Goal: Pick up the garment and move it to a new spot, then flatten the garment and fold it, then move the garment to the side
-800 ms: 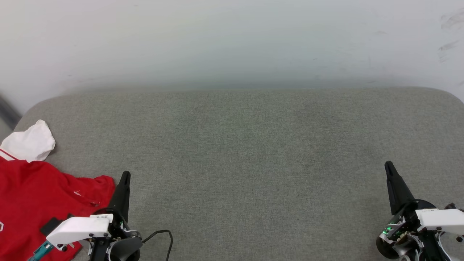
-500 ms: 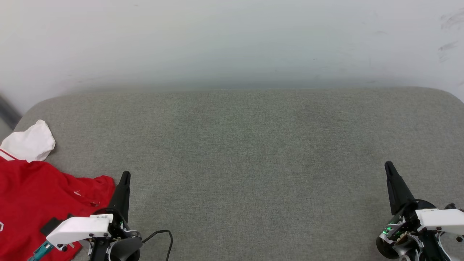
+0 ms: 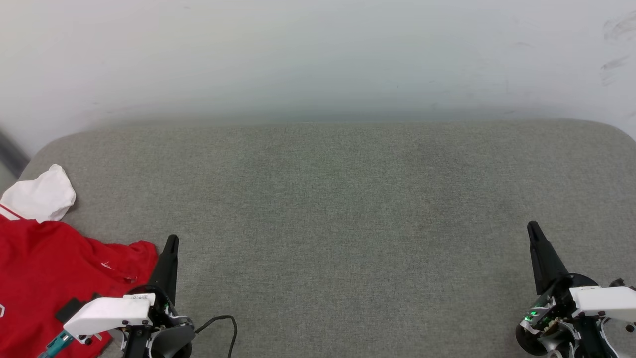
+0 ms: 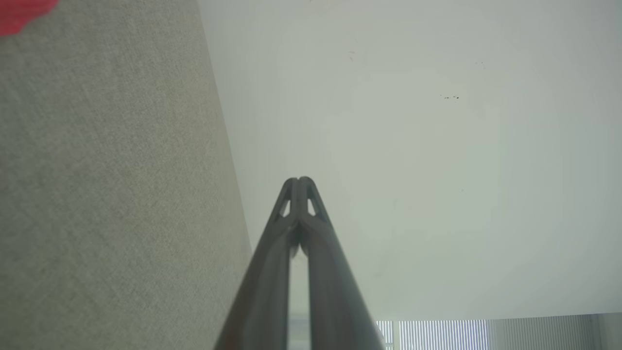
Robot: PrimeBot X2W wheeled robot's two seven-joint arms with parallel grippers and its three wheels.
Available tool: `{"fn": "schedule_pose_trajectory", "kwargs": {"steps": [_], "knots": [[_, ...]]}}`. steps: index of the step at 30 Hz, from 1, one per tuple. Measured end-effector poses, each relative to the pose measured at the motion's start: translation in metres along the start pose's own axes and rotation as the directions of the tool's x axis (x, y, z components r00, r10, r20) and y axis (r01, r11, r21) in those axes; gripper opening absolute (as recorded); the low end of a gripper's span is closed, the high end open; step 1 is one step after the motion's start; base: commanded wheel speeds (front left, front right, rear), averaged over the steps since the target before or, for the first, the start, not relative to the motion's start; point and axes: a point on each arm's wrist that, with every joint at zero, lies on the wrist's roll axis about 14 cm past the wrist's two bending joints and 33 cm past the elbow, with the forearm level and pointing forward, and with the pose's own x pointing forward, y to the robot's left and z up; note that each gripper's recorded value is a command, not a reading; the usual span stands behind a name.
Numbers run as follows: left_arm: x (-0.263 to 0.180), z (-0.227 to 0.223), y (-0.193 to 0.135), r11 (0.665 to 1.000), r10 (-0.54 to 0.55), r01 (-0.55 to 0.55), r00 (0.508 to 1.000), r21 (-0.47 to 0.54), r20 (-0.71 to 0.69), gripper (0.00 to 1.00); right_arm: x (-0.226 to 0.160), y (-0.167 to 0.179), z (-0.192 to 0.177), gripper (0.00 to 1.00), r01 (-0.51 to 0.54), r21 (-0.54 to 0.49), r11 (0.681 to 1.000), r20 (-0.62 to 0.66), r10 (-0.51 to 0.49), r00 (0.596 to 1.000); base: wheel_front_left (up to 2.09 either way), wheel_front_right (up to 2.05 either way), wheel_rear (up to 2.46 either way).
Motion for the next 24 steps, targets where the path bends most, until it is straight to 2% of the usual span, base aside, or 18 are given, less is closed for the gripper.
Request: {"fn": "schedule_pose_trajectory", "kwargs": {"steps": [4,5,9,18,24], "knots": [[0.0,0.0,0.0,1.0,0.0,0.0,1.0,0.0,0.0,0.0,0.0,0.0,0.0,0.0,0.0,0.0,1.0,0.0,0.0,1.0,0.0,0.0,0.0],[0.0,0.0,0.001,1.0,0.003,-0.003,1.0,0.0,0.0,1.0,0.0,-0.001,0.0,1.0,0.002,0.0,1.0,0.0,-0.002,1.0,0.0,0.0,0.0],[-0.008,-0.002,0.018,0.999,0.054,-0.054,0.999,-0.004,-0.001,1.0,-0.009,-0.018,0.001,1.0,0.053,0.003,0.999,0.007,-0.053,0.999,0.0,0.0,0.0],[-0.006,-0.015,0.01,1.0,0.027,-0.027,1.0,0.009,-0.013,1.0,-0.008,-0.01,0.001,1.0,0.029,-0.014,0.999,0.03,-0.028,0.999,0.0,0.0,0.0],[-0.005,-0.023,0.001,0.997,0.003,-0.001,1.0,0.071,-0.026,1.0,-0.009,-0.005,0.0,1.0,0.016,-0.066,0.998,0.036,-0.014,0.999,0.0,0.0,0.0]]}}
